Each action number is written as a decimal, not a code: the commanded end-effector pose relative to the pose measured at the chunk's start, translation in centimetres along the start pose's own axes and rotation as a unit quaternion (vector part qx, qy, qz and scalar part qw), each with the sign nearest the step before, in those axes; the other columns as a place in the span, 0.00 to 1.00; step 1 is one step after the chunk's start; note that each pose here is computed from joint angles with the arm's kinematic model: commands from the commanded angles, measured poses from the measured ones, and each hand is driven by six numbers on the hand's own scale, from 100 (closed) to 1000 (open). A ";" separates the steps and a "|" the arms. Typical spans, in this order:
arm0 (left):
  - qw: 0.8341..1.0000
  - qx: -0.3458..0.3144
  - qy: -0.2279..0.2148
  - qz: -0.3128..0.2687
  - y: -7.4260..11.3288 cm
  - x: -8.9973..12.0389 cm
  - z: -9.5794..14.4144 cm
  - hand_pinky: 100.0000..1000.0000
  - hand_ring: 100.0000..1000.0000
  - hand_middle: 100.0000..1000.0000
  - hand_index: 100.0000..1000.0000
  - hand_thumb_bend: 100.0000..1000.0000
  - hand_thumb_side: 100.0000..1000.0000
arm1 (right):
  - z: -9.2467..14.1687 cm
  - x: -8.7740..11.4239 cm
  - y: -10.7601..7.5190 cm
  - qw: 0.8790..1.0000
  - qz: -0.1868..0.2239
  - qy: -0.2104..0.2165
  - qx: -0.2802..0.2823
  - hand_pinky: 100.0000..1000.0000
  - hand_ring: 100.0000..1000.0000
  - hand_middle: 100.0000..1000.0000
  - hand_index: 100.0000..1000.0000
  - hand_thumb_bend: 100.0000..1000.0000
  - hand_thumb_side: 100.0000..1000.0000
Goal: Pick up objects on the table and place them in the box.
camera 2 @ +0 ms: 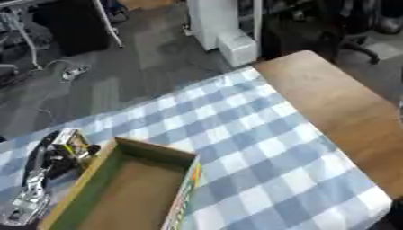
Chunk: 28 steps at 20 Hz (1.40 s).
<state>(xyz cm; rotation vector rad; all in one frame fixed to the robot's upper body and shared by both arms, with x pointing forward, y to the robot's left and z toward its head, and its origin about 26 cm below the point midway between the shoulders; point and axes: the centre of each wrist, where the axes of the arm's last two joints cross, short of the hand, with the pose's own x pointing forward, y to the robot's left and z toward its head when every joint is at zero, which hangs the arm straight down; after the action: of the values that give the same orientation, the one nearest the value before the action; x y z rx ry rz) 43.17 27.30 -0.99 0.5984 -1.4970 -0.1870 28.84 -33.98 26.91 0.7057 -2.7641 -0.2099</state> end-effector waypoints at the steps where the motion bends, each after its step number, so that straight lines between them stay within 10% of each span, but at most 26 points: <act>1: 1.000 0.019 -0.013 -0.001 1.2 0.8 -0.9 0.44 0.54 0.77 0.90 0.92 0.42 | -1.0 0.6 0.3 1.000 0.004 -0.008 0.019 0.38 0.31 0.34 0.43 0.00 1.00; 28: 0.998 0.052 -0.017 0.016 0.9 0.8 -0.9 0.35 0.47 0.71 0.81 0.74 0.46 | -1.0 0.6 0.3 1.000 0.003 -0.009 0.024 0.38 0.30 0.32 0.41 0.00 1.00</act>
<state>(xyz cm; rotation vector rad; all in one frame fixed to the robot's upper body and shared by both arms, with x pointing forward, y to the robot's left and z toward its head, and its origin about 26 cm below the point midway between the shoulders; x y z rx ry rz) 43.08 27.40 -1.26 0.6387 -1.5237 -0.1122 28.84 -33.99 26.92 0.7084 -2.7676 -0.2006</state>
